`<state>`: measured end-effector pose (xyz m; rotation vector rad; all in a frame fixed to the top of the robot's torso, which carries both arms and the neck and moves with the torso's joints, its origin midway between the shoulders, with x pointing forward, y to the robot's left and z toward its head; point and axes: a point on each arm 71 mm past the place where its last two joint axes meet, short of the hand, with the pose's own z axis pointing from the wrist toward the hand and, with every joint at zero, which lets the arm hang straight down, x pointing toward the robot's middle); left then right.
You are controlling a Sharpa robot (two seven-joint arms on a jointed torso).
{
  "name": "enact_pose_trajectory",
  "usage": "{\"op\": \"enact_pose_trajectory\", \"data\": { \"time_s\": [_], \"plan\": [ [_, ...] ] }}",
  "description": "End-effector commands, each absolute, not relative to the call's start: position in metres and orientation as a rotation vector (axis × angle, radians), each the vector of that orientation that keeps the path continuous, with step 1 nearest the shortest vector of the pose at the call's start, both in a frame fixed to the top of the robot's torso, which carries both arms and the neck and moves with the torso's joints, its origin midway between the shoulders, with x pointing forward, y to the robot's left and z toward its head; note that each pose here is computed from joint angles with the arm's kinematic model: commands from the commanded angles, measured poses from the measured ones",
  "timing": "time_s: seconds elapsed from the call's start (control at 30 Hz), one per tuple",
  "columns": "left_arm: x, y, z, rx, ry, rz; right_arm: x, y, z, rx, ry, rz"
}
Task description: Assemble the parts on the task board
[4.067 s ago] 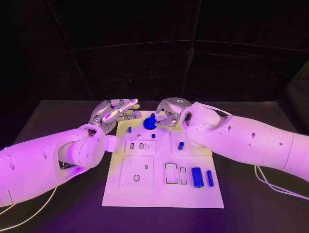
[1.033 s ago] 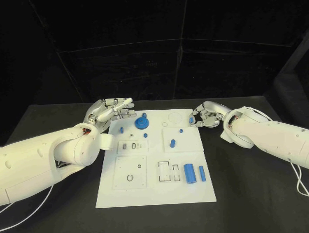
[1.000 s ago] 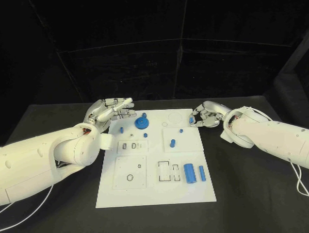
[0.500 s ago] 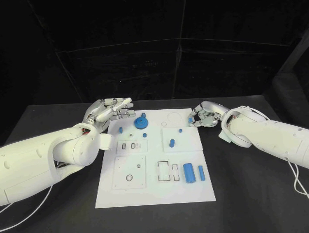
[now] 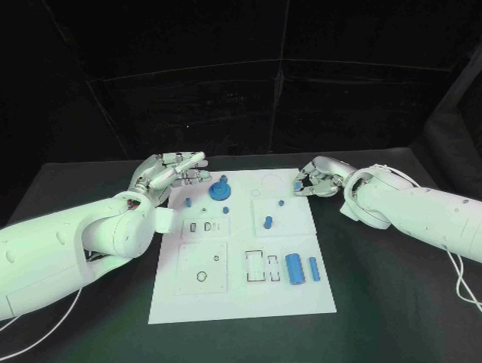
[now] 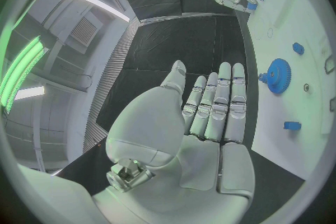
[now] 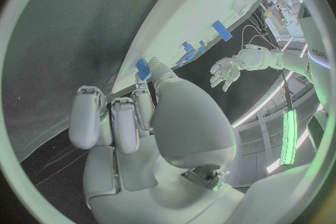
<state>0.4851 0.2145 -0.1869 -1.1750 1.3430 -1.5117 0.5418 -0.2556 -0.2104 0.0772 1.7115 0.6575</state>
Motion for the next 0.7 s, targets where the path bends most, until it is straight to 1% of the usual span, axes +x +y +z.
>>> {"op": "enact_pose_trajectory", "data": {
  "time_s": [0.03,0.2,0.33,0.5,0.67,0.7],
  "plan": [
    [0.485,0.213,-0.185,-1.161,1.342,-1.529,0.542,-0.257,-0.205,0.090,1.650,0.627],
    [0.485,0.213,-0.185,-1.160,1.341,-1.528,0.539,-0.252,-0.201,0.106,1.617,0.625],
    [0.484,0.213,-0.185,-1.160,1.341,-1.530,0.534,-0.243,-0.198,0.106,1.596,0.639],
    [0.483,0.213,-0.184,-1.159,1.340,-1.531,0.524,-0.226,-0.191,0.086,1.577,0.685],
    [0.484,0.213,-0.184,-1.159,1.339,-1.529,0.511,-0.204,-0.184,0.049,1.563,0.740],
    [0.484,0.213,-0.184,-1.160,1.338,-1.526,0.506,-0.196,-0.182,0.029,1.557,0.755]
  ]
}}
